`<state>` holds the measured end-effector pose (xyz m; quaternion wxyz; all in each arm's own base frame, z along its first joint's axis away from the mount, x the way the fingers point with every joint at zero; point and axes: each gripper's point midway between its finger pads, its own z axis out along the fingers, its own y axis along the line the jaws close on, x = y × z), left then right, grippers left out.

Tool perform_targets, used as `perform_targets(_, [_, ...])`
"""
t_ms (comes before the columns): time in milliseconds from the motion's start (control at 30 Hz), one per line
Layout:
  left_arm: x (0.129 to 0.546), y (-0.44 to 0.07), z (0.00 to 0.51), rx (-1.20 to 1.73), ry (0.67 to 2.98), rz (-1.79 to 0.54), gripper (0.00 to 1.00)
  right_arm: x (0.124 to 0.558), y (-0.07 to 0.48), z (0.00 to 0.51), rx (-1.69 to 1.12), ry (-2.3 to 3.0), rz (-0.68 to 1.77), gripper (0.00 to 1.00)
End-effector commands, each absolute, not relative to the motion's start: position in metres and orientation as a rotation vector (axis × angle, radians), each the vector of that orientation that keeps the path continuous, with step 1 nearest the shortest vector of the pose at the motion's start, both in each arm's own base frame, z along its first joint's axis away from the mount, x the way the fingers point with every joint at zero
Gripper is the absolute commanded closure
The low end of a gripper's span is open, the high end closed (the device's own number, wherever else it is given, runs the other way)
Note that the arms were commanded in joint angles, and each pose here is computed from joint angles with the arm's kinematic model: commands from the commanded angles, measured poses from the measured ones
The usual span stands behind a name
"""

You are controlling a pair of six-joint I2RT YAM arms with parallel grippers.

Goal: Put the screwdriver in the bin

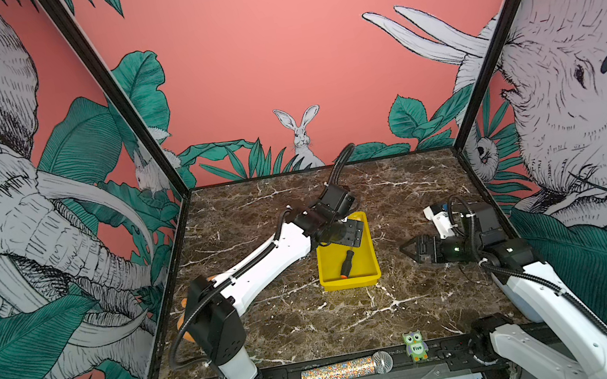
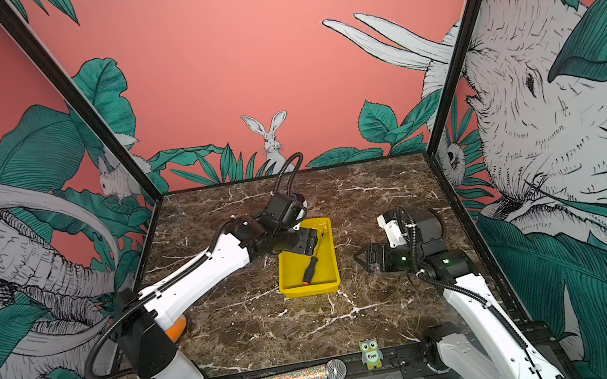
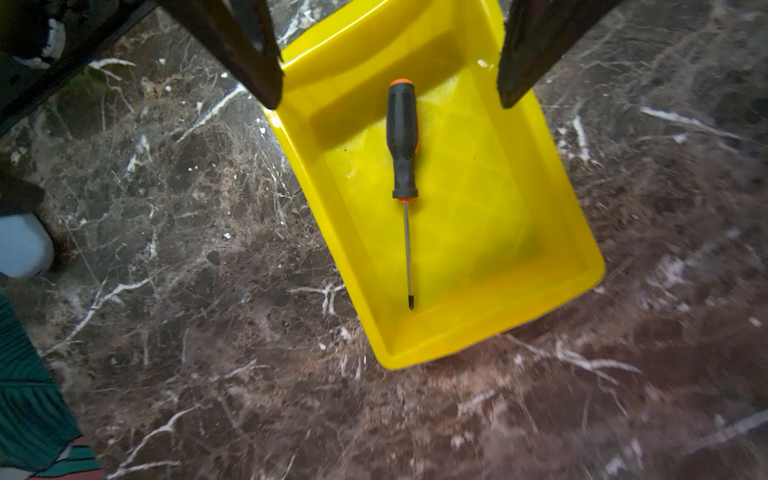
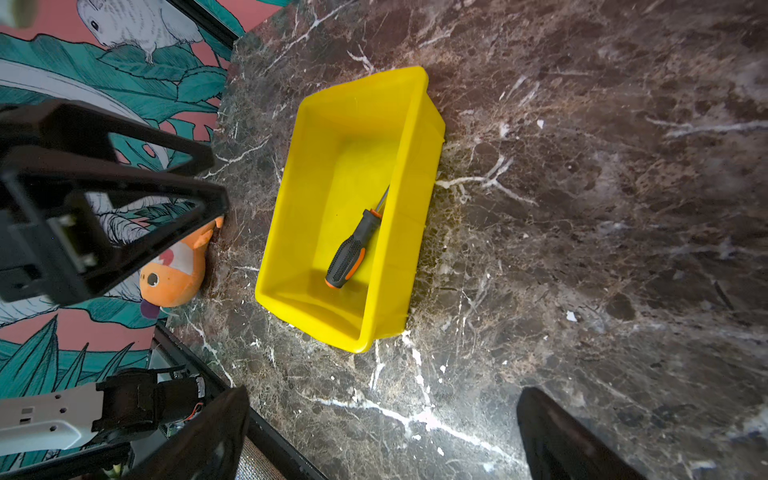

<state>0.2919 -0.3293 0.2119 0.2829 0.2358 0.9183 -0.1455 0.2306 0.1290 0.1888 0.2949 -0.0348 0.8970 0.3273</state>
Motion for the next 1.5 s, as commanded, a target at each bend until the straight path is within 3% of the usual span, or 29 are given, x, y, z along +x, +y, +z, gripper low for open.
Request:
perform_targets(0, [0.288, -0.301, 0.235, 0.631, 2.390, -0.341, 0.10, 0.248, 0.128, 0.208, -0.136, 2.312, 0.831, 0.00])
perform_targets(133, [0.284, -0.270, 0.258, 0.608, 2.300, -0.290, 0.01, 0.264, 0.129, 0.217, -0.164, 2.286, 0.816, 0.00])
perform_targets(633, [0.265, -0.155, 0.299, 0.391, 2.092, -0.111, 0.00, 0.336, 0.105, 0.242, -0.105, 2.133, 0.765, 0.00])
perform_targets(1067, [0.274, -0.097, 0.271, 0.298, 1.745, 0.198, 0.00, 0.348, 0.040, 0.246, 0.072, 1.988, 0.323, 0.00])
perform_targets(1467, [0.316, -0.027, 0.198, 0.043, 1.886, 0.191, 0.00, 0.331, -0.001, 0.233, 0.197, 1.944, 0.086, 0.00])
